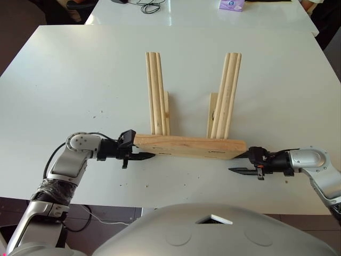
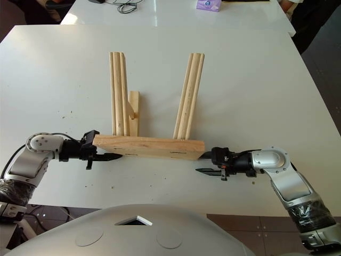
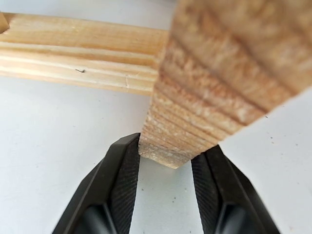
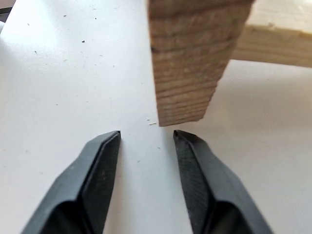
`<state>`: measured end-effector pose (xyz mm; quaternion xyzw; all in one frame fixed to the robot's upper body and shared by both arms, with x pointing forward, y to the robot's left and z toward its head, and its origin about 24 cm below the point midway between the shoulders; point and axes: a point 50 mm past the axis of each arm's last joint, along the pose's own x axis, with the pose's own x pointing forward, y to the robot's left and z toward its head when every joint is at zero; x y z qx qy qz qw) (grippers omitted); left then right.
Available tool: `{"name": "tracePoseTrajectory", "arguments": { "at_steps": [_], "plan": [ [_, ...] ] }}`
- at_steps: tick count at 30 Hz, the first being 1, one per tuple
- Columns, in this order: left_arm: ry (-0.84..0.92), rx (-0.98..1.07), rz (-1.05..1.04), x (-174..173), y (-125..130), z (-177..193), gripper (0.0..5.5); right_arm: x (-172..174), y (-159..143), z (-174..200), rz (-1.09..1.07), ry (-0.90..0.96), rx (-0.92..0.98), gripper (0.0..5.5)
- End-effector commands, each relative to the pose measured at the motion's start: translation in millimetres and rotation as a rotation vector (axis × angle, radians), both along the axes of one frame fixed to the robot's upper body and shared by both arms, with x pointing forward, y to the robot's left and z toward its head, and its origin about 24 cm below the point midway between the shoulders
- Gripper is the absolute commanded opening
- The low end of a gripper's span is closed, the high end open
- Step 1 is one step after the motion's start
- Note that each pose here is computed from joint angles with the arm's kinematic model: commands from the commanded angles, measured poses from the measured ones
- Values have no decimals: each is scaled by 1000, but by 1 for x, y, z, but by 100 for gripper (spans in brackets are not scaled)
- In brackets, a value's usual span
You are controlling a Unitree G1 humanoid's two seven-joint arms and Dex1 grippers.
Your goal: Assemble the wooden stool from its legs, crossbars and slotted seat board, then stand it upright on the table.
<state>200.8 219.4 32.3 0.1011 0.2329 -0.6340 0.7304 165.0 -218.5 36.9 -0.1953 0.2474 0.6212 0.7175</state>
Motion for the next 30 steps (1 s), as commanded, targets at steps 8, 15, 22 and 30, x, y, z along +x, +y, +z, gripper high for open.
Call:
{"name": "tracePoseTrajectory", "arguments": {
  "at_steps": [8, 15, 22, 30],
  "plan": [
    [-9, 8, -44, 7, -1, 7, 152, 5, 7, -10, -13, 18, -41, 277],
    [-24, 10, -43, 13, -1, 9, 152, 3, 6, -11, -23, 26, -29, 221],
    [-23, 0, -33, 10, -4, 8, 152, 8, 9, -10, -47, -9, -5, 129],
    [-45, -49, -9, 13, -14, 21, 152, -2, 12, -9, -87, -31, 22, 129]
  ]
}}
